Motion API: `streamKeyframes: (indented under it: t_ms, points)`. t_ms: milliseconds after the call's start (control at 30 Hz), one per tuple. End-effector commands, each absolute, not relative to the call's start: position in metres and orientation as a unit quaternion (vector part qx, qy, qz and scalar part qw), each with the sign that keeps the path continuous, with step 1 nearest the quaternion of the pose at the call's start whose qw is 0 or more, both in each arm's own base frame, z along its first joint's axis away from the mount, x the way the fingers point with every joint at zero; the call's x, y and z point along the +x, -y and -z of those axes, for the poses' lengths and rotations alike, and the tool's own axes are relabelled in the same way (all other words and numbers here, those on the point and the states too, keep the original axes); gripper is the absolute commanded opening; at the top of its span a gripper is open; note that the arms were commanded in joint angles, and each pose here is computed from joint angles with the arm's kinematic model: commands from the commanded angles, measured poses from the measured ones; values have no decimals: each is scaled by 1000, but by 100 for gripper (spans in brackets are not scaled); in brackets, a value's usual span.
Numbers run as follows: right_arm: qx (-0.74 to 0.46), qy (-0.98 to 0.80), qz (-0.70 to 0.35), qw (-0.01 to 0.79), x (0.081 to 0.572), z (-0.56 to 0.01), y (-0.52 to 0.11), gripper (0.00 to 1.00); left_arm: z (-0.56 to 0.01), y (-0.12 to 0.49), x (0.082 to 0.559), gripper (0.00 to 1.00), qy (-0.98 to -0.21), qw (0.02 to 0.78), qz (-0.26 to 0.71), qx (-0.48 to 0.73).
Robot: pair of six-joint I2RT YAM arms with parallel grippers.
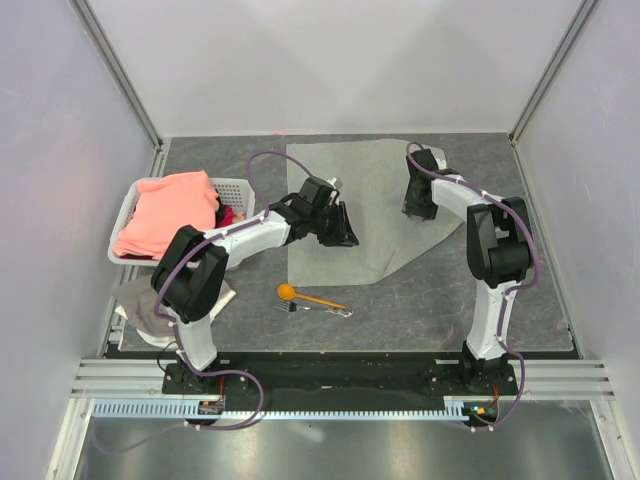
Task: Fold the napkin into a case and place the utensils inside
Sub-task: Flatten out the crumpled napkin at the center of the board.
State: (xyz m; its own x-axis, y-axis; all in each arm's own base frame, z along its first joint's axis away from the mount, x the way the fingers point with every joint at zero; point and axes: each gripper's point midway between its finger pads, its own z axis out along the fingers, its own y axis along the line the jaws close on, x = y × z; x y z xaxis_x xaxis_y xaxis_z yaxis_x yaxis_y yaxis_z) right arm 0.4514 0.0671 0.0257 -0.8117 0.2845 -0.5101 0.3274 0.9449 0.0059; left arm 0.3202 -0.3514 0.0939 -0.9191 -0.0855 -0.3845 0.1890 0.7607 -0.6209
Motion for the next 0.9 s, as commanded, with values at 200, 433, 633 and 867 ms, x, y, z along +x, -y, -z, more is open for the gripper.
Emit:
streamKeyframes:
  t_ms: [200,433,633,867]
  points:
    - [140,-952,62,266,459,-35,-63,30,-107,353,336,29,-906,220,361,9]
    - [155,-945,58,280,435,-71,-52,0,-111,353,337,29,-904,224,364,8]
    - [221,-938,83,254,350,-68,-11,0,-113,354,333,29,-901,220,373,11]
    - [321,-922,73,205,225,-40,6,0,-112,355,331,29,-899,217,379,13]
